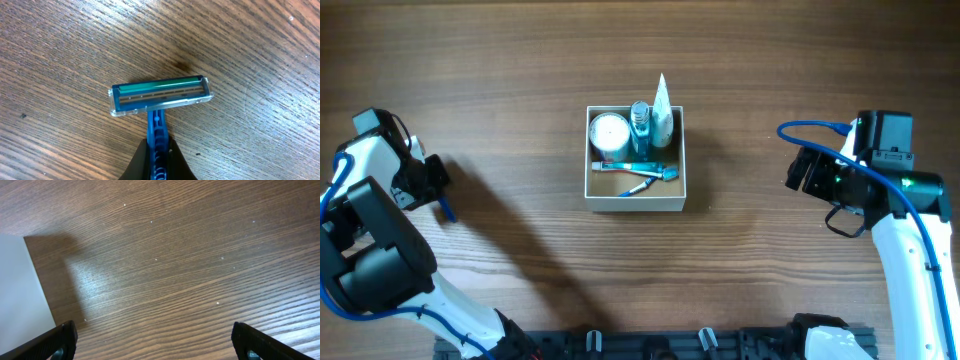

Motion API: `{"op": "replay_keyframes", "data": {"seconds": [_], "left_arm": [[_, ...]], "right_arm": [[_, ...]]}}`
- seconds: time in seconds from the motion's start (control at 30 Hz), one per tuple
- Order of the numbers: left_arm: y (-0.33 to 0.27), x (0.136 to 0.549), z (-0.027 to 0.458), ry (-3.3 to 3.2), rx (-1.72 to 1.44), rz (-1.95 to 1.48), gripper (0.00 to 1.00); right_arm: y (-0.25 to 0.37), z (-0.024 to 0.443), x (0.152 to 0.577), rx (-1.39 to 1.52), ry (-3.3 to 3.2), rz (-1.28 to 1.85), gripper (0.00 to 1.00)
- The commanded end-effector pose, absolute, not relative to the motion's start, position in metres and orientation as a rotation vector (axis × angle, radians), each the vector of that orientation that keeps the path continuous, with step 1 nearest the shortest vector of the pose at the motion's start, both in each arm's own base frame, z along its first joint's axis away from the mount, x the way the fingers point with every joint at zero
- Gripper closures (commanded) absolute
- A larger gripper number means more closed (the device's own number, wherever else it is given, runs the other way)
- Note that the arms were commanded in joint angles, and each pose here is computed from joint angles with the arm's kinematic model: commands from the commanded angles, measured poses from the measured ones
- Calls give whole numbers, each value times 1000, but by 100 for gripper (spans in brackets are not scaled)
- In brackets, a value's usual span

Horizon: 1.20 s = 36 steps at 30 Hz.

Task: Pack container
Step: 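Grasp the blue razor with the left gripper, then place the razor into the box, release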

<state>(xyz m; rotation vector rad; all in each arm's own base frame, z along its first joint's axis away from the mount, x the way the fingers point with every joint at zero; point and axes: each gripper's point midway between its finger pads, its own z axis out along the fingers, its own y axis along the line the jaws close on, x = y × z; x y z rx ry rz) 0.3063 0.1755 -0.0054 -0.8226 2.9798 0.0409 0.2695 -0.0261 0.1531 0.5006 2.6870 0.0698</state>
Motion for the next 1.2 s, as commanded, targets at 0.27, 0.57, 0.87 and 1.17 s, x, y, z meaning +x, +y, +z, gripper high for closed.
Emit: {"op": "replay_keyframes", "data": {"seconds": [0.27,0.57,0.87,1.17], "left_arm": [[59,365,150,2718,-267,-126,96],[-184,303,220,2183,1285,-151,96],[-242,312,137,2085,1705,-143,96],[-241,313,69,2235,1793,-171,66]], "right_arm": [[-26,152,270,492,2691,72,0],[-27,152,271,491,2688,73,0],[-26,152,271,491,2688,73,0],[-27,152,271,492,2689,73,0]]}}
